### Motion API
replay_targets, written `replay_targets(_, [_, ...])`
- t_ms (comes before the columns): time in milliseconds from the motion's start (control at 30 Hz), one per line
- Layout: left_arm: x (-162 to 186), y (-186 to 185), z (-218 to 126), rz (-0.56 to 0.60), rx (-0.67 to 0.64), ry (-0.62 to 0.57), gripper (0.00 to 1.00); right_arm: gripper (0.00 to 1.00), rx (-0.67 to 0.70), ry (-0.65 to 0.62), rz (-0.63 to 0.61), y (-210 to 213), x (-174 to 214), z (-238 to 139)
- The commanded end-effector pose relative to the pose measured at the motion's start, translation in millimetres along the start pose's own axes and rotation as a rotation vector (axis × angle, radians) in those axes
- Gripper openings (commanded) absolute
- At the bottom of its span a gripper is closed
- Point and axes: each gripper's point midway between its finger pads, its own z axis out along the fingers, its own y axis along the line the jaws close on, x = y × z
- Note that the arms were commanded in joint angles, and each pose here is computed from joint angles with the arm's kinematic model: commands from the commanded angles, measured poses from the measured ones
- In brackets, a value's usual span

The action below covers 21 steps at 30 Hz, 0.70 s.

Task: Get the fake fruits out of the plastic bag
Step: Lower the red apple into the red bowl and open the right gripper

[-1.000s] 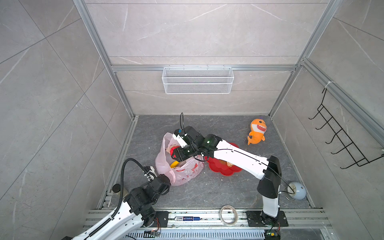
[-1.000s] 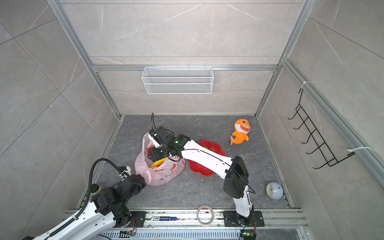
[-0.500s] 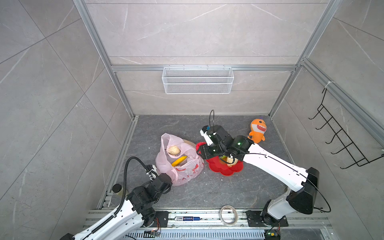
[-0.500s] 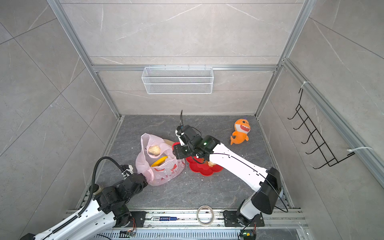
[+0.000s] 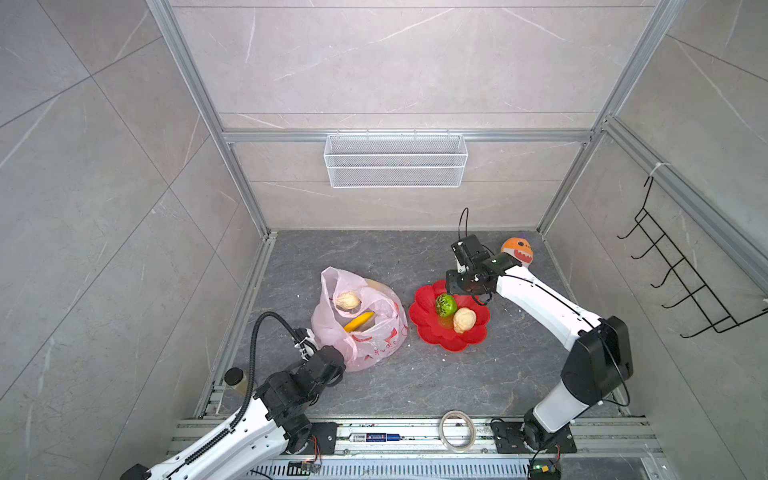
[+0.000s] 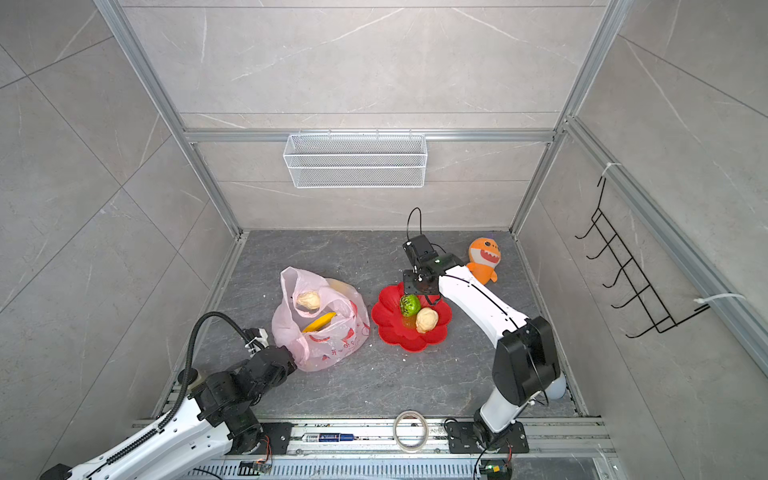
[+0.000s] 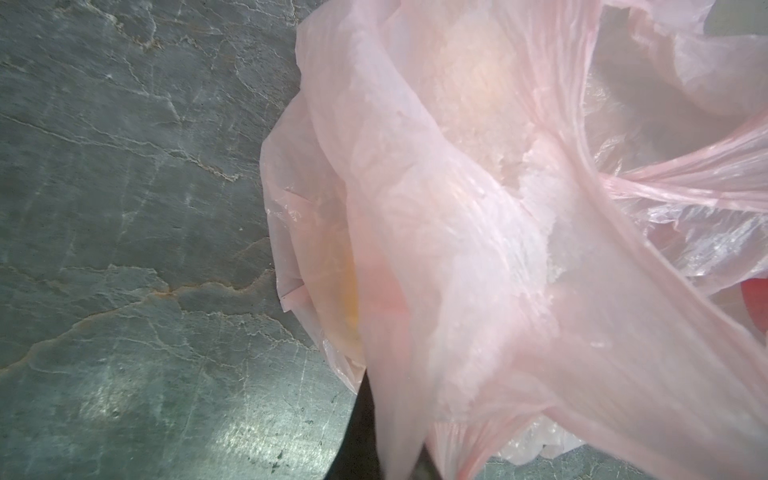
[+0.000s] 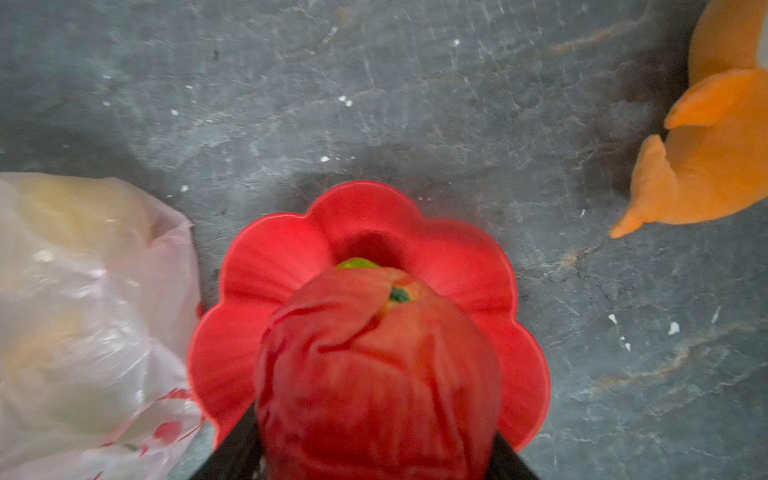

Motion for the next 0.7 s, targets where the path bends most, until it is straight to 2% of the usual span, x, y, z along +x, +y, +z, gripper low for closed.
replay_targets(0, [-10.6, -8.0, -7.9, -0.002, 0.025, -0.031, 0.00, 0.47, 0.051, 0.022, -0.017, -12.2, -5.4, 10.8])
replay_targets(300, [-9.1, -6.5, -7.3, -0.004, 0.023, -0.027, 0.00, 0.47, 0.118, 0.114, 0.000, -33.4, 1.2, 44.5])
replay_targets(667, [-8.9, -3.9, -7.8, -0.007, 0.020, -0.029, 0.00, 0.48, 0.131, 0.170, 0.002, -41.4, 17.8, 60.5])
